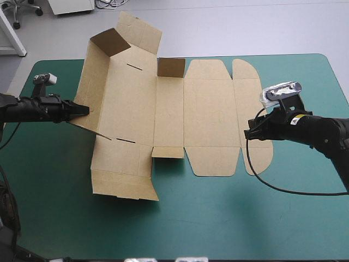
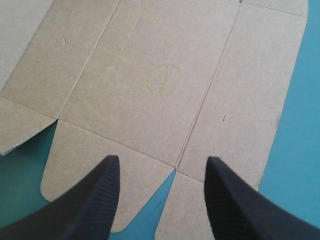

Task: Fold the box

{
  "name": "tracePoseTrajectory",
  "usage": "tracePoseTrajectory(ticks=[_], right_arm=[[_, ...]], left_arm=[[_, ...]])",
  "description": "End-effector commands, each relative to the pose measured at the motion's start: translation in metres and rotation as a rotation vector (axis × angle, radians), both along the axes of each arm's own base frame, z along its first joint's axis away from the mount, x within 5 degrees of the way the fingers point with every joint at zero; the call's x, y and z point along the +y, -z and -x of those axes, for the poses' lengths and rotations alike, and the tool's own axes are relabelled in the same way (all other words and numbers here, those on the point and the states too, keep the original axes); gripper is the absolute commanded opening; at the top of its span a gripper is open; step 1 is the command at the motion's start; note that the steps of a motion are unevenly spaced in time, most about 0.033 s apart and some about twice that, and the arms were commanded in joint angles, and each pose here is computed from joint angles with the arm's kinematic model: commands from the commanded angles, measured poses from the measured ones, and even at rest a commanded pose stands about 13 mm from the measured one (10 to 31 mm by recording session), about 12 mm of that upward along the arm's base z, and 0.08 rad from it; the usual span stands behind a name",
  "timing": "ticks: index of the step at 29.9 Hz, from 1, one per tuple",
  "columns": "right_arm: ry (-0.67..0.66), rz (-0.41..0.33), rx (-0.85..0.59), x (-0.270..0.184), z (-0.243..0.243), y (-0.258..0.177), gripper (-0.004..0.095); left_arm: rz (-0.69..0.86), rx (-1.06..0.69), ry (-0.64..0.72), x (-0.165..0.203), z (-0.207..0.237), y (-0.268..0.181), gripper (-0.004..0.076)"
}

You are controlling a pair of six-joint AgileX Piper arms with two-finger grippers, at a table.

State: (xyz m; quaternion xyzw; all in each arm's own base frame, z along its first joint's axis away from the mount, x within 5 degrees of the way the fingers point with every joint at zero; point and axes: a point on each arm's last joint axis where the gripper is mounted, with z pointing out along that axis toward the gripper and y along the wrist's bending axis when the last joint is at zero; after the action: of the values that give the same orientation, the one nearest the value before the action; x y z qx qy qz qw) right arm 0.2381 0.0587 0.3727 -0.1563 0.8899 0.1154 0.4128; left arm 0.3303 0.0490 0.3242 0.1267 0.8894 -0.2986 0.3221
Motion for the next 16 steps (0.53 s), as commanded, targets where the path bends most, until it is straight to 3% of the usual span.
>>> tracePoseTrajectory(ticks=[1, 7, 13, 16], right_arm=[[0.018, -0.022, -0.105, -0.002, 0.001, -0.019, 0.0484], [0.027, -0.011, -0.098, -0.003, 0.001, -0.018, 0.0484], [0.077, 0.093, -0.05, -0.013, 0.007, -0.024, 0.0484], [0.087, 0.091, -0.074, -0.015, 0.014, -0.032, 0.0484]], left_arm=[[-0.04, -0.094, 0.141, -0.026, 0.006, -0.036, -0.001], [-0.369, -0.142, 0.244, -0.059, 0.001, -0.063, -0.001], [-0.514, -0.358, 0.351, -0.088, 0.002, -0.104, -0.0009], [-0.526, -0.417, 0.414, -0.098, 0.001, -0.111, -0.0008]])
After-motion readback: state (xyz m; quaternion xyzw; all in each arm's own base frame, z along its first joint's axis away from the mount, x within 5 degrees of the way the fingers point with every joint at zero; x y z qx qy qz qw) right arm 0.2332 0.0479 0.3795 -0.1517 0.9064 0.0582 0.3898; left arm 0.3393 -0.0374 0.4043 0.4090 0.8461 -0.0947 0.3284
